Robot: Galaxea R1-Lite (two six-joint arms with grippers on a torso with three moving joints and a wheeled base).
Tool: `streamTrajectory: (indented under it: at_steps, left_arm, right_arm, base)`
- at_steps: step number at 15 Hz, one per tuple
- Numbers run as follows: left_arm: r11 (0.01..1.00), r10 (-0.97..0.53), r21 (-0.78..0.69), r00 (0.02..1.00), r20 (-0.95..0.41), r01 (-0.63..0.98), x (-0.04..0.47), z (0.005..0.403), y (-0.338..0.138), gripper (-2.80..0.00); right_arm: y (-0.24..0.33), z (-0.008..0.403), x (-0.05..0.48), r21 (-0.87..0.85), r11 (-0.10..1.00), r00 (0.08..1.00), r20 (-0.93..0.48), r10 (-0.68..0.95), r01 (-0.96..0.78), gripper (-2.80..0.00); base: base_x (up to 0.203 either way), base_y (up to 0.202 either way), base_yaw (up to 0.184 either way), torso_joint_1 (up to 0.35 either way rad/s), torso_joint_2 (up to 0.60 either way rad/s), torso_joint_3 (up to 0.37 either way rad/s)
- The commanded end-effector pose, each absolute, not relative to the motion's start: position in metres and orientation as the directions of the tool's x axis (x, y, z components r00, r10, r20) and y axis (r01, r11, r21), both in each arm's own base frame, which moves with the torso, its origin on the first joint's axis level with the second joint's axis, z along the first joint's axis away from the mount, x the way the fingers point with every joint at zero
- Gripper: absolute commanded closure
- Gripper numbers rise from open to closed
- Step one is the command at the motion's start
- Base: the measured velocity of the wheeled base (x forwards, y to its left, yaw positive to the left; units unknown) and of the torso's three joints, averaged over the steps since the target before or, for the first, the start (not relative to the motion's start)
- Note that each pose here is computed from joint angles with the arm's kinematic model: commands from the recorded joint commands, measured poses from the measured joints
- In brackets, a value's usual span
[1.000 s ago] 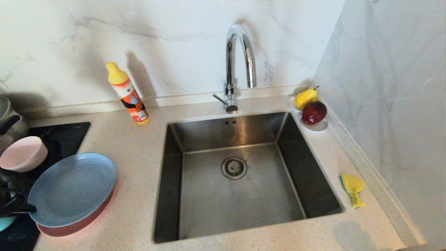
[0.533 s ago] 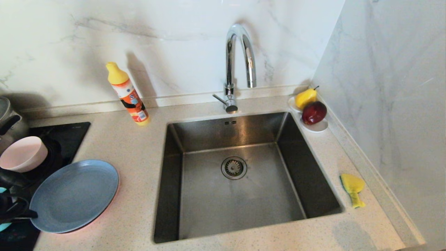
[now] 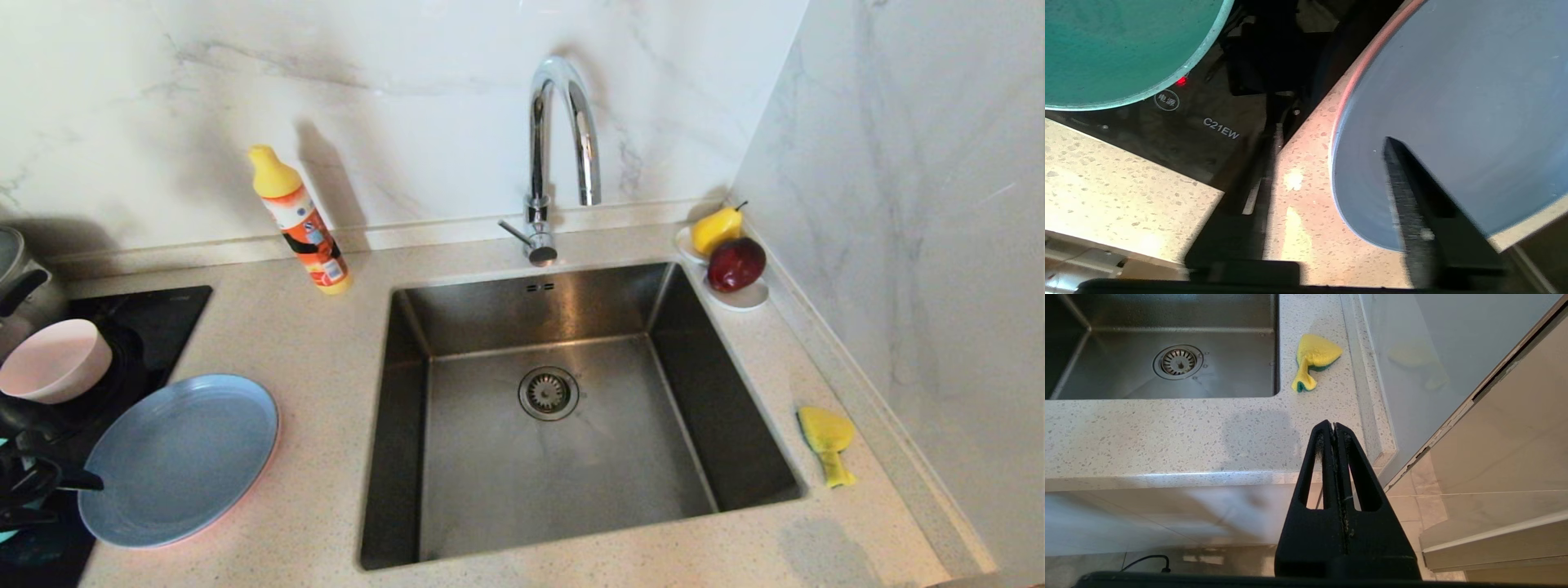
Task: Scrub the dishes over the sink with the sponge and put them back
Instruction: Place the plate on the plate, then place the bowl on the plate
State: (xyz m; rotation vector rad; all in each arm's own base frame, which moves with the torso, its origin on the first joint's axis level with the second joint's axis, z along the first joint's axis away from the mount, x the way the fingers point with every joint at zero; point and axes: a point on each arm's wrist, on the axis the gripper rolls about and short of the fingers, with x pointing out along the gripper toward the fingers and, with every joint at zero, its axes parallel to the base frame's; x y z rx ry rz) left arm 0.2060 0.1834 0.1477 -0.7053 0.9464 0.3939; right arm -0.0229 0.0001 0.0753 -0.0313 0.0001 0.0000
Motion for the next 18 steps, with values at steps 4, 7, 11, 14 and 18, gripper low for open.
streamTrajectory:
  at_steps: [4,7,11,14,18]
  left_arm:
    - [0.698,0.05,-0.415,0.619,-0.784,-0.583,0.209,0.179,0.186,-2.8]
    - [0.72,0.104,-0.408,0.669,-0.736,-0.561,0.212,0.207,0.187,0.0]
    - [0.736,0.179,-0.367,0.686,-0.705,-0.569,0.221,0.248,0.197,0.0]
    - [0.736,0.254,-0.296,0.653,-0.713,-0.609,0.241,0.248,0.219,0.0]
    - [0.772,0.281,-0.217,0.628,-0.726,-0.597,0.267,0.234,0.244,-2.8]
  right_arm:
    - [0.0,0.075,-0.023,-0.032,0.999,1.0,-0.002,0.0,0.0,0.0]
    - [0.0,0.075,-0.023,-0.032,0.999,1.0,-0.002,0.0,0.0,0.0]
    - [0.0,0.075,-0.023,-0.032,0.999,1.0,-0.002,0.0,0.0,0.0]
    - [0.0,0.075,-0.023,-0.032,0.999,1.0,-0.002,0.0,0.0,0.0]
    - [0.0,0.075,-0.023,-0.032,0.999,1.0,-0.002,0.0,0.0,0.0]
  base:
    - [0.0,0.0,0.0,0.0,0.0,0.0]
    - [0.0,0.0,0.0,0.0,0.0,0.0]
    - [0.0,0.0,0.0,0.0,0.0,0.0]
    - [0.0,0.0,0.0,0.0,0.0,0.0]
    - [0.0,0.0,0.0,0.0,0.0,0.0]
